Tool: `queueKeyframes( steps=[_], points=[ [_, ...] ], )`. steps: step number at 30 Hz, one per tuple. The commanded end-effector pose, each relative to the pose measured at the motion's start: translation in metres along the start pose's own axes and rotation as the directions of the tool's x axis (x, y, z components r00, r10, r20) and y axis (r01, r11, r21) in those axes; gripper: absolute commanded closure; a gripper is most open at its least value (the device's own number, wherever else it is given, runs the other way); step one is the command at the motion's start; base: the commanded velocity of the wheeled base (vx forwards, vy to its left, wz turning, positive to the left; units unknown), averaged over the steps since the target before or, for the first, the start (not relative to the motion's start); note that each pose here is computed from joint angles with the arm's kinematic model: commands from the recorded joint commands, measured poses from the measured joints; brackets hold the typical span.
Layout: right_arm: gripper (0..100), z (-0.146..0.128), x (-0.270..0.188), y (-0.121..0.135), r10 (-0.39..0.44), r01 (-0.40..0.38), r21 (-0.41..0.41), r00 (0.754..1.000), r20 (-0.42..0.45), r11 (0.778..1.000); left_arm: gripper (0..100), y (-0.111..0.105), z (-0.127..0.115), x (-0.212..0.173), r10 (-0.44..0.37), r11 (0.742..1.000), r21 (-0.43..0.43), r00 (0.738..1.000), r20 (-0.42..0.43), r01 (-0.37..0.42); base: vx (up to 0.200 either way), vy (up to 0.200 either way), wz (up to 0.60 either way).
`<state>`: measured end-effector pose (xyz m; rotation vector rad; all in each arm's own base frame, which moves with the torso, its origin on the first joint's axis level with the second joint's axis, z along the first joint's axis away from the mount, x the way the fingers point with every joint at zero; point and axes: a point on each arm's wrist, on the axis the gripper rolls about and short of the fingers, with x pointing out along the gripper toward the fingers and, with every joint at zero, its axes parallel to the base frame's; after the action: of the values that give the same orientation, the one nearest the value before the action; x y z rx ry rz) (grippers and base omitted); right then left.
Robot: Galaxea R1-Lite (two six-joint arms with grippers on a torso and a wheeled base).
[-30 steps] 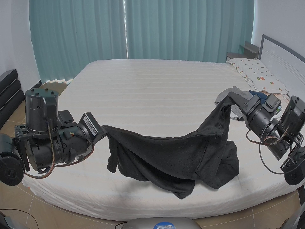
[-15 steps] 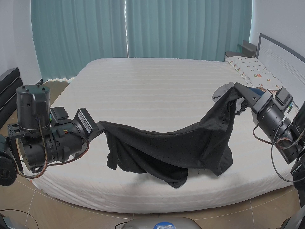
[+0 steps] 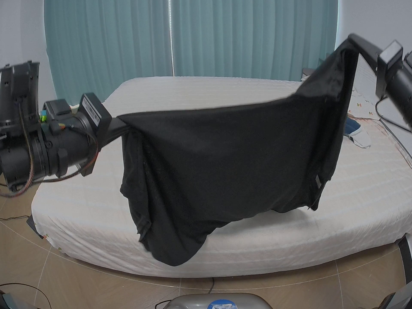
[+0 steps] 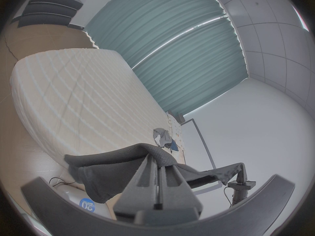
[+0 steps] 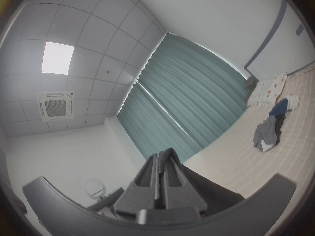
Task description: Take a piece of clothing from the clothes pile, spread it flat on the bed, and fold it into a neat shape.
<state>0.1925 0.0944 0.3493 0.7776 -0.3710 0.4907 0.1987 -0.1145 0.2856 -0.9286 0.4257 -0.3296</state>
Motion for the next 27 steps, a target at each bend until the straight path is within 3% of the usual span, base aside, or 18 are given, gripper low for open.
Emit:
queueKeyframes(
  steps=[1,7,11,20,27],
  points=[
    [100,0.047,0.071,0.008,-0.072,0.077,-0.059,0.994,0.087,0.995,100,-0.027,0.047,0.032,0.074,0.997,-0.026,0.995,0.066,-0.073,0.000,0.000,0.00],
    [100,0.033,0.118,-0.026,-0.177,0.185,-0.083,0.980,0.086,0.979,100,-0.012,0.060,0.079,0.149,0.988,-0.047,0.986,0.074,-0.145,0.000,0.000,0.00],
    [100,-0.005,0.150,-0.073,-0.280,0.287,-0.101,0.957,0.074,0.953,100,0.005,0.057,0.119,0.201,0.979,-0.053,0.978,0.049,-0.199,0.200,0.000,0.00],
    [100,-0.064,0.172,-0.149,-0.357,0.363,-0.120,0.931,0.073,0.924,100,0.034,0.053,0.183,0.257,0.964,-0.076,0.966,0.026,-0.255,0.200,0.000,0.00],
    [100,-0.112,0.178,-0.195,-0.393,0.392,-0.134,0.919,0.025,0.910,100,0.053,0.046,0.215,0.289,0.955,-0.076,0.957,0.004,-0.288,0.200,0.000,0.00]
  ],
)
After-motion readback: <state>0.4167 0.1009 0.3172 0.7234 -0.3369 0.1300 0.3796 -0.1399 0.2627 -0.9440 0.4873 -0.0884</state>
